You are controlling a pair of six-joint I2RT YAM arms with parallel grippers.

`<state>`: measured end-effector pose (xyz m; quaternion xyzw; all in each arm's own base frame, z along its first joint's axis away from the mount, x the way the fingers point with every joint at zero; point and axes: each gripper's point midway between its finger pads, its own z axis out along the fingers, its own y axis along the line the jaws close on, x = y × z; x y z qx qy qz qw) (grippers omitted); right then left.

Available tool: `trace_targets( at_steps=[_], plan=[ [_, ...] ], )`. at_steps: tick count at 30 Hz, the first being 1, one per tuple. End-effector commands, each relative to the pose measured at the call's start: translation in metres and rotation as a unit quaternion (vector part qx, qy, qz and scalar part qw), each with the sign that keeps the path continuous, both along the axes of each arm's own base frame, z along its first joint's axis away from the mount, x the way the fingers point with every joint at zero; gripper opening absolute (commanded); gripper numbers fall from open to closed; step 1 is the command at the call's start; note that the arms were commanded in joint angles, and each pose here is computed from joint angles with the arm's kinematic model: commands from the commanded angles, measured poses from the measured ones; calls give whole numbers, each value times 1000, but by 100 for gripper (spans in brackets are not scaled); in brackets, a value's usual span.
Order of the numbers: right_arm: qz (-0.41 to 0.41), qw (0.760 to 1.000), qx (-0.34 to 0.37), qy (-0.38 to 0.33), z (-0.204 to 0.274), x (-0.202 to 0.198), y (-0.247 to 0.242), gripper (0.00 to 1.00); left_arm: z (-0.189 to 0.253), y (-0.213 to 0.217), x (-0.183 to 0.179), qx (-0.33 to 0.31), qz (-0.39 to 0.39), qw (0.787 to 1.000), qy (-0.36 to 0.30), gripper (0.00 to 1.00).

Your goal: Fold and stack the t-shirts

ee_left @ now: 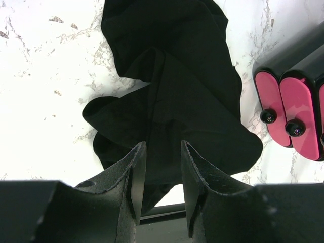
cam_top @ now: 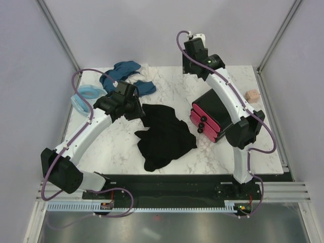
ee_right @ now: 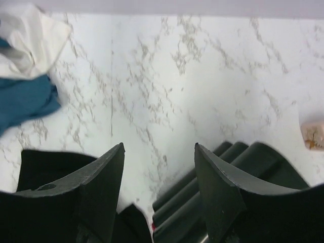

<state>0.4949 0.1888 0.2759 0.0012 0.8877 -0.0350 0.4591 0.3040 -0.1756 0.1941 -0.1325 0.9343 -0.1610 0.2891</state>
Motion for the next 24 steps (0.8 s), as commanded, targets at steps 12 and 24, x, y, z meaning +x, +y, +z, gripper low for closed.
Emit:
trace_targets(
  at_steps=[12,24],
  plan=[
    [-62,997,-27,29,-86,78,-64,64,5,9,-18,-12,17,1000,10,40],
    [-114,984,-70,119,-121,39,-115,39,-6,3,-14,-8,11,999,29,40]
  ],
)
